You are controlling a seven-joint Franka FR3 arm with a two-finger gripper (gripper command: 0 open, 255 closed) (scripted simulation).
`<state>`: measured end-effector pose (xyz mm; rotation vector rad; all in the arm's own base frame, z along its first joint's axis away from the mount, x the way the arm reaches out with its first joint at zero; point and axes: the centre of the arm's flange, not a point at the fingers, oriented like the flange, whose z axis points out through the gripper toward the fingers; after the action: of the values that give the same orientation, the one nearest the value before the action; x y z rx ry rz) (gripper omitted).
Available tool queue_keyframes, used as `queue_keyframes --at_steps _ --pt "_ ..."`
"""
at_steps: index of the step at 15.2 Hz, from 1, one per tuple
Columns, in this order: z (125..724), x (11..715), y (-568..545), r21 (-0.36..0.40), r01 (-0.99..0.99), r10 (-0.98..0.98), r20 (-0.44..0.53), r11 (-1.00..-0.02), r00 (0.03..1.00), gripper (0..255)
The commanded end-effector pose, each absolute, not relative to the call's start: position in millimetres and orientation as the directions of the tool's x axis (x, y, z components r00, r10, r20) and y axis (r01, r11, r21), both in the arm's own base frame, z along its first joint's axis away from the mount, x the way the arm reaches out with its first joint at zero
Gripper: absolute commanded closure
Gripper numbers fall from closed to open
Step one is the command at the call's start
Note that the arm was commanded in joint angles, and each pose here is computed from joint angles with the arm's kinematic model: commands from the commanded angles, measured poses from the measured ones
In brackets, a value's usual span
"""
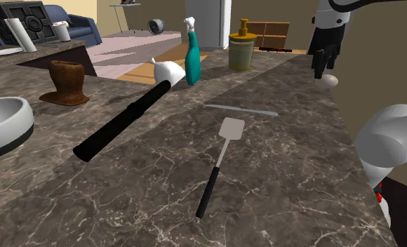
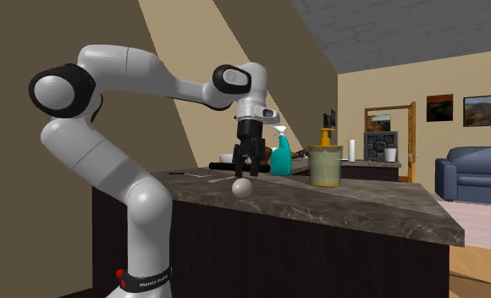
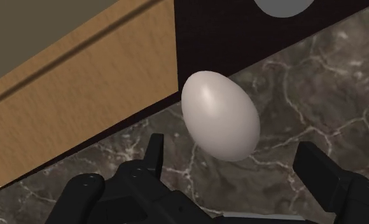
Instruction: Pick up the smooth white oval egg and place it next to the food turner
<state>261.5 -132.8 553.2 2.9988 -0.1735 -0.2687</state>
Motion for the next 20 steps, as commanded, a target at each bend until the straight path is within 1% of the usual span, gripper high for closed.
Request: queue_keyframes --at_steps 1,6,13,14,20 --pt "544 259 -135 0.137 -0.102 -0.125 -0.171 -0.985 0.977 0" --pt "520 254 -138 0.137 -0.102 -0.125 -0.171 -0.985 0.977 0" --pt "520 254 -138 0.137 -0.102 -0.125 -0.171 -0.985 0.977 0" --pt "520 254 -138 0.137 -0.102 -0.125 -0.171 -0.985 0.977 255" --pt "520 254 -138 0.137 -0.102 -0.125 -0.171 -0.985 0.977 255"
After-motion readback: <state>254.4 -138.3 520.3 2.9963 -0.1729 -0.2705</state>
